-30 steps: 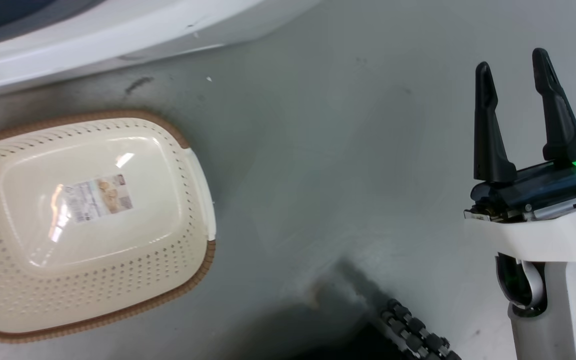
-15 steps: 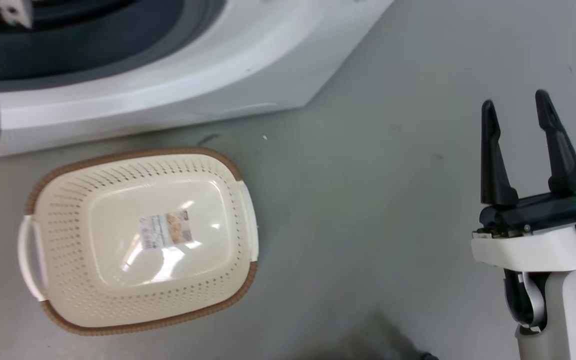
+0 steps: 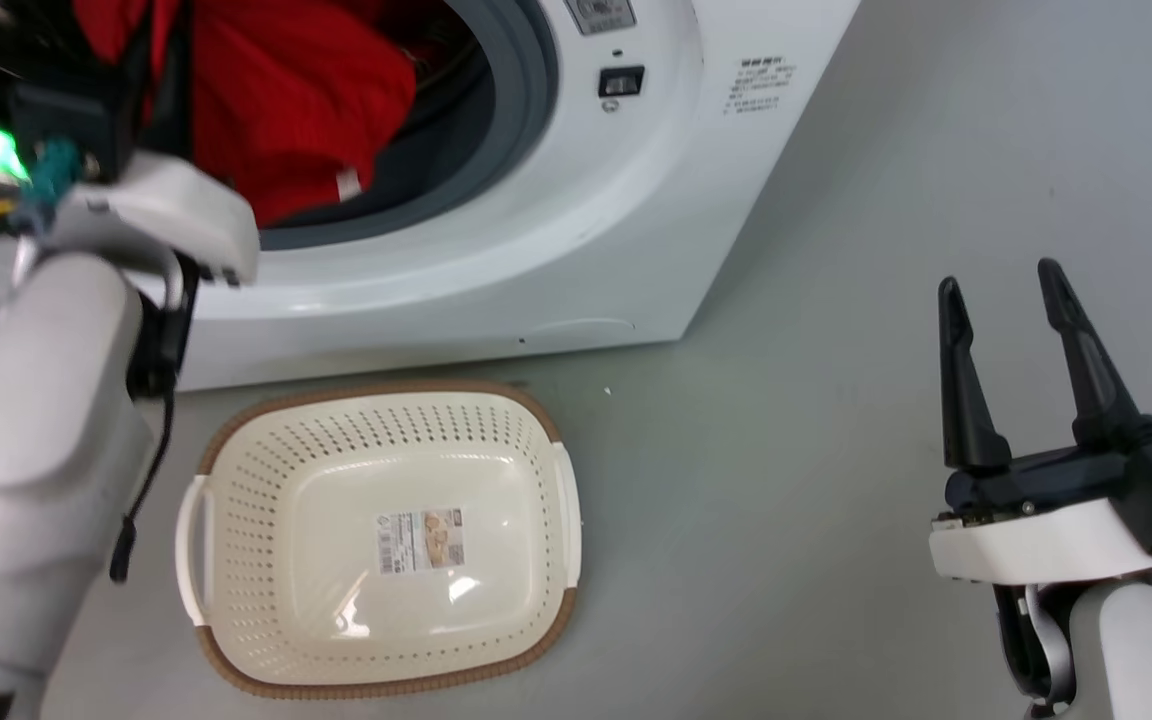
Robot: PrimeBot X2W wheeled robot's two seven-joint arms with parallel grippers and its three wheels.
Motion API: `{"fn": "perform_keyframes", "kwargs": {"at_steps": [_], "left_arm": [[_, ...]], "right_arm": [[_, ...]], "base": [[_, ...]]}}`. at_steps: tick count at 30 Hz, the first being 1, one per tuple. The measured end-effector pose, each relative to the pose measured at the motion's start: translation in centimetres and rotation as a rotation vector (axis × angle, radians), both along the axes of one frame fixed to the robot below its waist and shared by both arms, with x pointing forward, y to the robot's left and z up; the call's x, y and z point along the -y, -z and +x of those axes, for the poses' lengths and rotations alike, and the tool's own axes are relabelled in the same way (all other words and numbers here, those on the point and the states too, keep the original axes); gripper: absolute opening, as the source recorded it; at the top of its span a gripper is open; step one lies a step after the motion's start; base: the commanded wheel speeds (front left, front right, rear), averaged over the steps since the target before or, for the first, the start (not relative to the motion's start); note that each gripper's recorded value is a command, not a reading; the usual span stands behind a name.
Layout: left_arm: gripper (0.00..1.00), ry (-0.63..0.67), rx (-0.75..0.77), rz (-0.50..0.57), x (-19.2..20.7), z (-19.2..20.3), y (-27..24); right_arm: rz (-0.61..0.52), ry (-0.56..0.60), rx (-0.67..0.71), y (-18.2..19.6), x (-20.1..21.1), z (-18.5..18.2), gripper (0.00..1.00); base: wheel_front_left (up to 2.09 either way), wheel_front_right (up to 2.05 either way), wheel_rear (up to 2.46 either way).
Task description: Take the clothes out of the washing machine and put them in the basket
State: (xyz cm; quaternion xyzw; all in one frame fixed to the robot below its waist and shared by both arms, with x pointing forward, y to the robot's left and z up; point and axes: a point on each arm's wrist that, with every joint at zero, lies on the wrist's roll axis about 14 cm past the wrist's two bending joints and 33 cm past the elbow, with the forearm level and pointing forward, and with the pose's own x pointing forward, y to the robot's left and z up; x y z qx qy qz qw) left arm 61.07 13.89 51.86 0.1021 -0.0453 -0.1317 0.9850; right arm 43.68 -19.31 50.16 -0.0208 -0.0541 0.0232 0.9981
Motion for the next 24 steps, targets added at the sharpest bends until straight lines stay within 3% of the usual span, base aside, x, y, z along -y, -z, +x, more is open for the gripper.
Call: {"fn": "perform_keyframes", "kwargs": {"at_steps": [9,15,24], "left_arm": [[0.00,0.013,0.147,-0.060,0.0,-8.0,-5.0],[0.00,0.013,0.170,-0.076,-0.2,-12.3,-5.8],[0.00,0.056,-0.021,-0.055,0.2,-17.8,-0.1]], "right_arm": [[0.012,-0.025,0.041,-2.0,-1.0,-2.0,1.00],[0.014,-0.043,0.071,-3.2,-1.7,-2.6,1.00],[0.029,-0.064,0.079,-3.5,-2.4,-2.6,1.00]], "base": [[0.00,0.00,0.00],[0.00,0.00,0.00],[0.00,0.00,0.00]]}}
